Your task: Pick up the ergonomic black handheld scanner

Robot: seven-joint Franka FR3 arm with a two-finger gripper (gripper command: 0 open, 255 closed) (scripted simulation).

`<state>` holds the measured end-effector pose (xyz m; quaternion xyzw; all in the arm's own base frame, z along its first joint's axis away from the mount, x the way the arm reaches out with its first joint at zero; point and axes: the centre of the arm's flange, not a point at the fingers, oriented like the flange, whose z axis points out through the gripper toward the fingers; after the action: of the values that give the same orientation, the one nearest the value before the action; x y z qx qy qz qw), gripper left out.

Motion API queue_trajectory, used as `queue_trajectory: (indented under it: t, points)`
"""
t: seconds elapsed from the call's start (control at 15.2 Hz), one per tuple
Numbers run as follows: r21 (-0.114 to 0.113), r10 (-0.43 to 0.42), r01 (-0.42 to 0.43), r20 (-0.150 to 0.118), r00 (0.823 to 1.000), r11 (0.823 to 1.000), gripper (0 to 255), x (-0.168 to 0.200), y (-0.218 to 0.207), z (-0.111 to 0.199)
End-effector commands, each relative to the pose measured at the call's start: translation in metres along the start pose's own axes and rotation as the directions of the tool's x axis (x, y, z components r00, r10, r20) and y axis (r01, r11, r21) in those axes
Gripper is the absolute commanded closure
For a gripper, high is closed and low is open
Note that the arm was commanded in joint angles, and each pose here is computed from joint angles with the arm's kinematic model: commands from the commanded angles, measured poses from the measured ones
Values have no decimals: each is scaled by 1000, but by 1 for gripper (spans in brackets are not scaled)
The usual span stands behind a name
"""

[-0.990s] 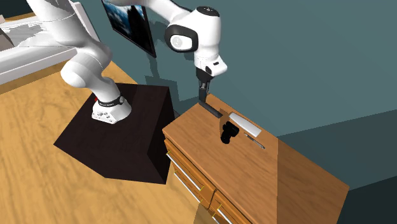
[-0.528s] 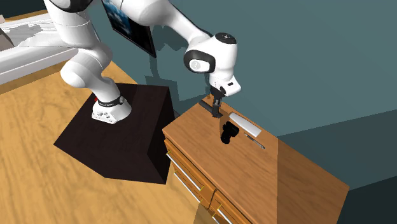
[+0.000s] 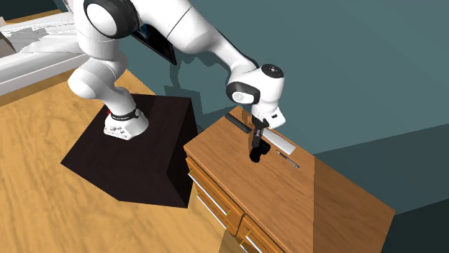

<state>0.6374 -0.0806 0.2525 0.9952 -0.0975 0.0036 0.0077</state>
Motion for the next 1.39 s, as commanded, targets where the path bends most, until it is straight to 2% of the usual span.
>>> queue_trajectory:
  t: [0.0,0.33,0.46,0.53,1.12,1.32]
  points:
    - [1,2,-2,0,1000,1000,0,2,2,10]
    - [1,2,-2,0,1000,1000,0,2,1,40]
    - [1,2,-2,0,1000,1000,0,2,1,40]
    - [1,2,-2,0,1000,1000,255,2,1,40]
    - [1,2,-2,0,1000,1000,255,2,1,40]
    - [1,2,-2,0,1000,1000,255,2,1,24]
